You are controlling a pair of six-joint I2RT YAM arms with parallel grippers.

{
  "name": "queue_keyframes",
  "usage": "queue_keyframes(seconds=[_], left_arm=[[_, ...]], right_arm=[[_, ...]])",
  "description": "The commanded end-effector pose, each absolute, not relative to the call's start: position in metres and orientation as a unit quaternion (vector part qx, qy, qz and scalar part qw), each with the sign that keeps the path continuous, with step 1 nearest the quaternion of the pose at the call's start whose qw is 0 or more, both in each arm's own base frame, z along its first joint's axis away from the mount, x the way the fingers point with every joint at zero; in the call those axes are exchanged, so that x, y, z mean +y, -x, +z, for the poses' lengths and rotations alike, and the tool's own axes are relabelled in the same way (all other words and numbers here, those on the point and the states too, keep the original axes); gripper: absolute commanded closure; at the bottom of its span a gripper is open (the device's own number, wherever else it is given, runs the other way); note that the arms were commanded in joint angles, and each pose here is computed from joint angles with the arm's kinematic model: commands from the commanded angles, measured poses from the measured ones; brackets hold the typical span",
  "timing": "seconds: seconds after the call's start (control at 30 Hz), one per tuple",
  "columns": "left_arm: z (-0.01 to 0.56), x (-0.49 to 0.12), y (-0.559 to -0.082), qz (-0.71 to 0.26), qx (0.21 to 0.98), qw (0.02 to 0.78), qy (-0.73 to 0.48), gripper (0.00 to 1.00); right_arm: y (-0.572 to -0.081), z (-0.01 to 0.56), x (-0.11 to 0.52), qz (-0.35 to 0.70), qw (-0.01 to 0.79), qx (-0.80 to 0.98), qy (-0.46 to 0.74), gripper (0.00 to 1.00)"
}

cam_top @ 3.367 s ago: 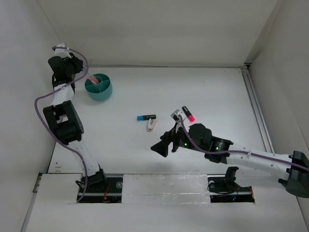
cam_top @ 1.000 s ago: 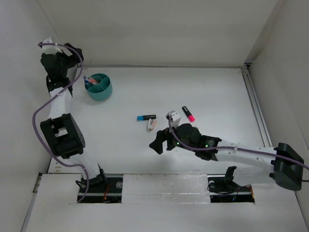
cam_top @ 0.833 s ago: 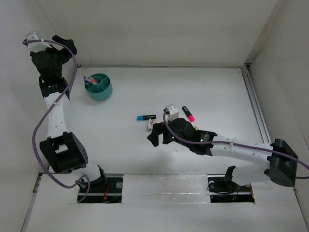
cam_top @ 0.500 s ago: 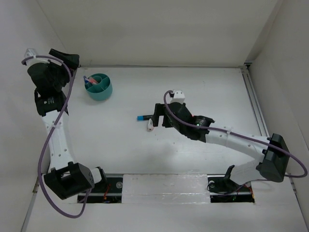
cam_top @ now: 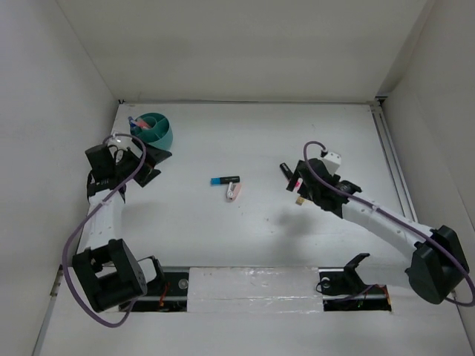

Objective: Sort the stationery into containers
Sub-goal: Pick up the stationery from the center of the board.

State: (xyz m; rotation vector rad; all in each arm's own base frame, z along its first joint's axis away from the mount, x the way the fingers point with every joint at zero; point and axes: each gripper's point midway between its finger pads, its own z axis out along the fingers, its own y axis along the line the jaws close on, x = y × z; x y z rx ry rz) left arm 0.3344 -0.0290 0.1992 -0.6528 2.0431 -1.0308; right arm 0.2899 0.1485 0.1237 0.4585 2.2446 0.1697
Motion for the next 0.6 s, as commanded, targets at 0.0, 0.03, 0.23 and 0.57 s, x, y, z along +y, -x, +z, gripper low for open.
queue_keyframes(seconds=[0.0, 0.03, 0.23, 0.57], left_arm=[[0.233, -0.037, -0.326, -0.396, 0.782, 0.441, 0.193, 0.00], [0.242, -0.036, -0.325, -0.377, 0.783, 0.456, 0.191, 0.00], [0.279, -0.003, -0.306, -0.216, 0.783, 0.540, 0.220, 0.00], [0.292, 0.006, -0.285, -0.187, 0.762, 0.570, 0.244, 0.00]], right_arm=[[-0.283, 0.110, 0.138, 0.086, 0.388, 0.895, -0.202, 0.05], [-0.283, 0.105, 0.131, 0.082, 0.382, 0.896, -0.211, 0.07], [-0.286, 0.067, 0.120, 0.040, 0.338, 0.915, -0.215, 0.11], [-0.289, 0.048, 0.133, 0.001, 0.322, 0.919, -0.228, 0.27]])
